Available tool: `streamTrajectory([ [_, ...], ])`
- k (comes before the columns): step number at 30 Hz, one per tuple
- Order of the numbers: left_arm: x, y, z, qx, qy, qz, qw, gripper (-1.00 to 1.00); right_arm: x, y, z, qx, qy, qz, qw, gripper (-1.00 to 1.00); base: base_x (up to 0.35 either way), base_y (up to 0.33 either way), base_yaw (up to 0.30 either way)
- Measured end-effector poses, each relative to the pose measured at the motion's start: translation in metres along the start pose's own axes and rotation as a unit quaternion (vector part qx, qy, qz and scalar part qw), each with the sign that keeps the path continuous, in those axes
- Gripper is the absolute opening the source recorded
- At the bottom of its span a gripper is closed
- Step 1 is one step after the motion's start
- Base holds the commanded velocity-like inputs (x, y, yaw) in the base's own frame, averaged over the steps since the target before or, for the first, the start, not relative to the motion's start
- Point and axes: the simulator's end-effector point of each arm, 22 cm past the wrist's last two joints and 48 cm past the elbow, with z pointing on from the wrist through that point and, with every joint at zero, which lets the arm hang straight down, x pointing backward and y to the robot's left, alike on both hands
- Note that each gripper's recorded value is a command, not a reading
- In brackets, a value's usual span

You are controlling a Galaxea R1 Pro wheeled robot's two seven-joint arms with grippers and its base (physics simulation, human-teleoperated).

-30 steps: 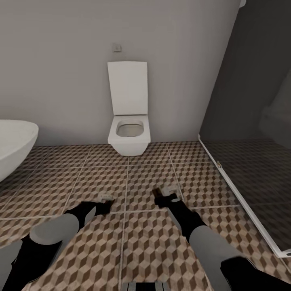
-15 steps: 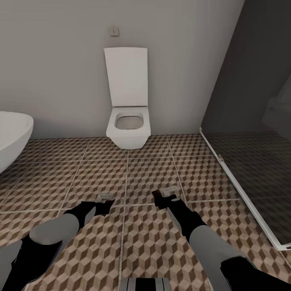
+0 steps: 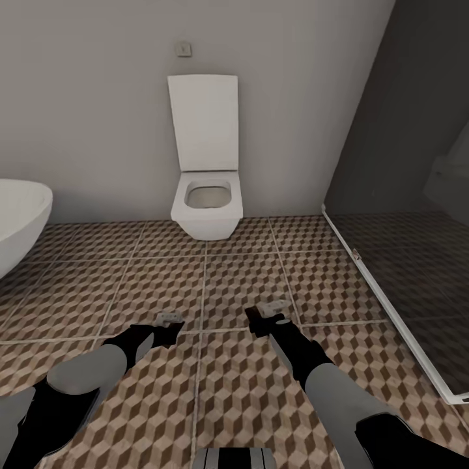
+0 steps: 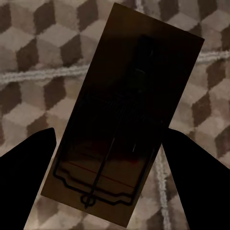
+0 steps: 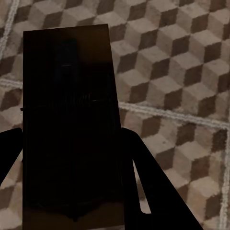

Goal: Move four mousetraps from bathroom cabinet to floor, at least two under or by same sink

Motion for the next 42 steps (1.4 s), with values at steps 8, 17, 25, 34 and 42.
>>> streamTrajectory([
  [8,-0.0002,-0.0015,-0.0001,0.001,0.000,0.000,1.0000,-1.00,-0.0002,0.0003,-0.0002,-0.001,0.000,0.000,1.0000,-1.00,0.280,0.069,0.000],
  [17,-0.0002,-0.0023,0.0000,0.001,0.000,0.000,1.0000,-1.00,-0.0002,0.0002,-0.0002,-0.001,0.000,0.000,1.0000,-1.00,0.321,0.052,0.000],
  [25,-0.0003,-0.0023,0.0000,0.001,0.000,0.000,1.0000,-1.00,-0.0002,0.0003,-0.0002,-0.001,0.000,0.000,1.0000,-1.00,0.332,0.004,0.000],
  [34,-0.0002,-0.0023,0.0000,0.001,0.000,0.000,1.0000,-1.00,-0.0002,0.0002,-0.0002,0.000,0.000,0.000,1.0000,-1.00,0.338,0.000,0.000],
  [42,-0.0002,-0.0023,0.0000,0.001,0.000,0.000,1.0000,-1.00,-0.0002,0.0002,-0.0002,0.000,0.000,0.000,1.0000,-1.00,0.332,0.000,0.000],
])
